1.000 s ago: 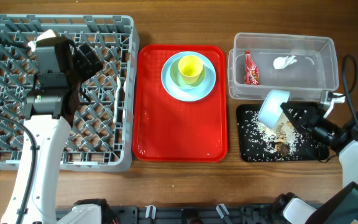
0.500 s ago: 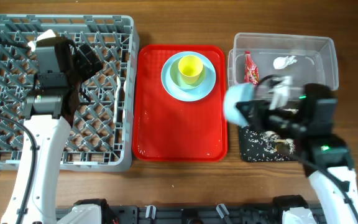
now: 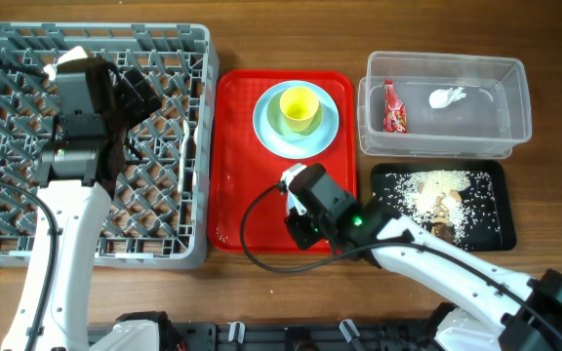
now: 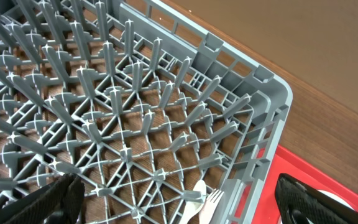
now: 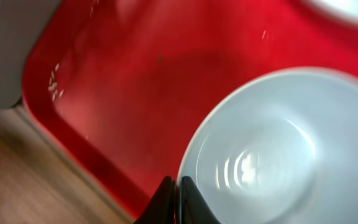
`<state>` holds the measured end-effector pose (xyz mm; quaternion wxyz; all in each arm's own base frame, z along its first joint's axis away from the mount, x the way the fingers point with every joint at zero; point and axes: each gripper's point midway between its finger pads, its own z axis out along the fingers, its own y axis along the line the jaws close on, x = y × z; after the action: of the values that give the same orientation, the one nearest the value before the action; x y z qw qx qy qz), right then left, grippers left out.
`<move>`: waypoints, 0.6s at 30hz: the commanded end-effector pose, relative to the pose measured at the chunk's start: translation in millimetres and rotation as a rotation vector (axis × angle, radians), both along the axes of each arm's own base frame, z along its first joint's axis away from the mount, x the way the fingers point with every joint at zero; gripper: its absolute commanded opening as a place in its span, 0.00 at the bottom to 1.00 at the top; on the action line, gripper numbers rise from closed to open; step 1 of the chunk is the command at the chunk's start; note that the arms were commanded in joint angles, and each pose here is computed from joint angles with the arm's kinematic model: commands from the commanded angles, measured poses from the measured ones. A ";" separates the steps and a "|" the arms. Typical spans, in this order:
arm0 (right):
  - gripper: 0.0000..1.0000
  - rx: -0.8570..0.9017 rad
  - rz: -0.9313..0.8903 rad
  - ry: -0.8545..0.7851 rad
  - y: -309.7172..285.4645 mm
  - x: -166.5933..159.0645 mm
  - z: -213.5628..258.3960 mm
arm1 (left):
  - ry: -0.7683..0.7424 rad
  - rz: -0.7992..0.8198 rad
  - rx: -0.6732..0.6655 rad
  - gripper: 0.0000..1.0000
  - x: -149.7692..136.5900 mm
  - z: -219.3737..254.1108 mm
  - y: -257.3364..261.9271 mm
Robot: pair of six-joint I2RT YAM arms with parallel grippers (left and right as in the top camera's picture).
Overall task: Sort waste into correct bins and load items into the dishwasher rack
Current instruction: 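Return the empty bowl to the red tray and release it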
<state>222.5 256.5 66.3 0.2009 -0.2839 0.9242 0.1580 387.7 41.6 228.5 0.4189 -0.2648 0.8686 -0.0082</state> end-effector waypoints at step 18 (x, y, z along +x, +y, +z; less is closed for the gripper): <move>0.89 0.056 -0.010 -0.207 10.1 42.8 79.8 | -0.026 0.010 -0.013 1.00 1.7 8.9 1.4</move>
<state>242.7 268.7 95.9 0.2458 -0.3145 0.9042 0.1520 387.7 41.6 228.5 0.4189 -0.2648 0.8686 -0.0082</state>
